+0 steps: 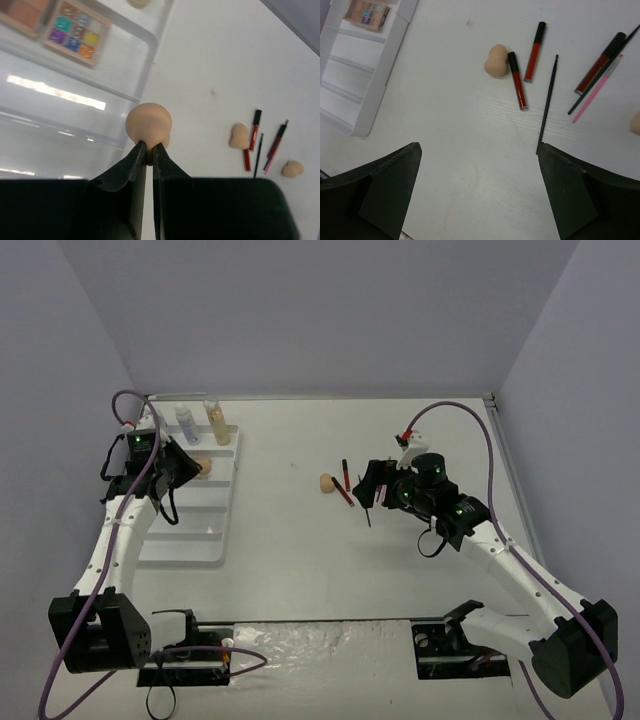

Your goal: Organize the makeup

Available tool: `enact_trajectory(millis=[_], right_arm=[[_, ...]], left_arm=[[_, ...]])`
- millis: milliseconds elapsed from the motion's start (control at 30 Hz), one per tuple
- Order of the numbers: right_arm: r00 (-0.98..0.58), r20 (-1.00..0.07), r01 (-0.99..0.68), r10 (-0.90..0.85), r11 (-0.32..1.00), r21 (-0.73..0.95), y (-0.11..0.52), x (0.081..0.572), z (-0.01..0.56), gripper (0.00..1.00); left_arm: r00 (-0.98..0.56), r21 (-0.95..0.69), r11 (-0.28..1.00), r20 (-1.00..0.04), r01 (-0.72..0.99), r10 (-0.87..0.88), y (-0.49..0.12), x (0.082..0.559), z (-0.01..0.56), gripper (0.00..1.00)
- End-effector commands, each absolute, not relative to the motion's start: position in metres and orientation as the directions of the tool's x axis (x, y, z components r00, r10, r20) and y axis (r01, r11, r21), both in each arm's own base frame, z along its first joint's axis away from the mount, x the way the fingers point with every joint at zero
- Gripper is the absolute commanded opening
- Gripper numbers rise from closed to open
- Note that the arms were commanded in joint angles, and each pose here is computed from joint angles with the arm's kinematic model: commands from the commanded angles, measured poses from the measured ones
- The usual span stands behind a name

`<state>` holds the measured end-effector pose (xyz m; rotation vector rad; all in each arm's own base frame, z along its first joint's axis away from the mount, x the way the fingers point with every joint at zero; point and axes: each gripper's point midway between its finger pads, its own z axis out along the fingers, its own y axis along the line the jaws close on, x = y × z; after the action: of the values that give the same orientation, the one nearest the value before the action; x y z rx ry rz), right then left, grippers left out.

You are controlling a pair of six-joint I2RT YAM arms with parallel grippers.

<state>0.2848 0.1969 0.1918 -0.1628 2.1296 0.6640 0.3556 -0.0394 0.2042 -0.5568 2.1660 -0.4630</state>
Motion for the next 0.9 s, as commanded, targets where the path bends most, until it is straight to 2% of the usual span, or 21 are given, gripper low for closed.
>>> enact_trajectory(millis=[0, 200, 400, 733, 833, 867], right_arm=[[-0.561, -0.821, -0.32, 0.111, 0.885, 0.338, 0.174, 0.292, 0.208, 1.0], [-0.551, -0.83, -0.298, 0.089, 0.908, 0.295, 0.16, 0.287, 0.207, 1.0], [-0.563, -0.822, -0.27, 0.089, 0.92, 0.285, 0.153, 0.284, 0.201, 1.0], [-0.566, -0.82, -0.237, 0.083, 0.937, 0.258, 0.143, 0.281, 0.198, 1.0], [-0.568, -0.818, -0.229, 0.086, 0.939, 0.258, 0.142, 0.281, 0.198, 1.0], [-0.573, -0.815, -0.222, 0.088, 0.941, 0.258, 0.141, 0.281, 0.196, 1.0]], left_arm=[[-0.486, -0.385, 0.833, -0.681, -0.397, -0.547, 0.024, 0.352, 0.202, 0.0], [-0.505, -0.143, 0.825, -0.729, -0.546, -0.461, 0.079, 0.359, 0.183, 0.0], [-0.555, 0.025, 0.792, -0.727, -0.61, -0.404, 0.111, 0.381, 0.162, 0.0], [-0.626, 0.203, 0.744, -0.699, -0.637, -0.345, 0.14, 0.399, 0.129, 0.0], [-0.653, 0.232, 0.74, -0.673, -0.631, -0.346, 0.142, 0.4, 0.117, 0.04], [-0.664, 0.241, 0.738, -0.661, -0.63, -0.35, 0.143, 0.401, 0.112, 0.08]])
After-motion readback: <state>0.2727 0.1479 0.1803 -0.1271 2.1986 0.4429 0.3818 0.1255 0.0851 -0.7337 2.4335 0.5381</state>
